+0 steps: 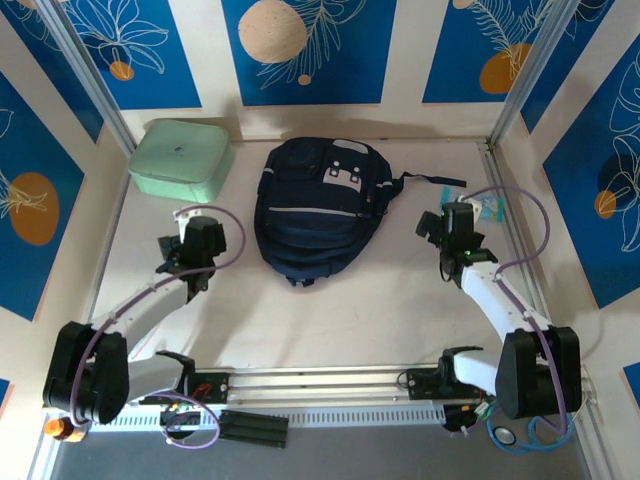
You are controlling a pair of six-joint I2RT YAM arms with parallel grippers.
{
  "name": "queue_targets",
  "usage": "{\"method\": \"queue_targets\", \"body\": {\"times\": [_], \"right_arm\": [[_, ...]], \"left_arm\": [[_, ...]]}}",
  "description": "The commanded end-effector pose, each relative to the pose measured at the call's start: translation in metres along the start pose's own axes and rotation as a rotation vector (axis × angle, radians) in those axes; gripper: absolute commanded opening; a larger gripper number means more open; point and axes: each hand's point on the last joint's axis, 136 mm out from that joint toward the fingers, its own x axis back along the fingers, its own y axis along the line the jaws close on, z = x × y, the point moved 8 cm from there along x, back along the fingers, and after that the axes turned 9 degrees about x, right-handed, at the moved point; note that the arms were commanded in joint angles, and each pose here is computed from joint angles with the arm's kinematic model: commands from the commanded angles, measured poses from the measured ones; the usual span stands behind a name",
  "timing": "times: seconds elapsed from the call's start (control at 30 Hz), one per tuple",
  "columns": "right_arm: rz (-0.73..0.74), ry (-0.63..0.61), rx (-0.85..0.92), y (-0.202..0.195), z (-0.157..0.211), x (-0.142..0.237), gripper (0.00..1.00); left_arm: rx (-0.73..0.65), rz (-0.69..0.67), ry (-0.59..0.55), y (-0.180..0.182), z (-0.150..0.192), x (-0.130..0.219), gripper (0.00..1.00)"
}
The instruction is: Pack the student bag
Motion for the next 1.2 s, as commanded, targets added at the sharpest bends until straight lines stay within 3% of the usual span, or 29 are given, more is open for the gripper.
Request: {"method": "queue_targets", "body": {"times": [0.0, 0.2, 0.4, 0.5, 0.7, 1.17], "right_arm": [[0.017, -0.140, 0.015, -0.001, -0.003, -0.006, 0.99], [0.024, -0.158, 0.145, 0.001, 0.016, -0.029, 0.99], [-0.161, -0.309, 0.204, 0.014, 0.010, -0.032, 0.99], [-0.238, -0.323, 0.183, 0.013, 0.008, -0.038, 0.99], [-0.350, -0.340, 0.226, 0.023, 0.020, -0.052, 0.99], [-0.349, -0.302, 0.240, 0.028, 0.020, -0.062, 0.99]], "left_arm": [[0.044, -0.072, -0.154, 0.015, -0.017, -0.007, 1.00], [0.006, 0.057, -0.147, 0.022, 0.004, -0.023, 1.00], [-0.045, 0.298, -0.217, 0.005, 0.011, -0.028, 1.00], [-0.076, 0.385, -0.241, -0.006, 0.014, -0.031, 1.00], [-0.085, 0.393, -0.234, -0.012, 0.027, -0.049, 1.00], [-0.078, 0.340, -0.196, -0.012, 0.029, -0.061, 1.00]]}}
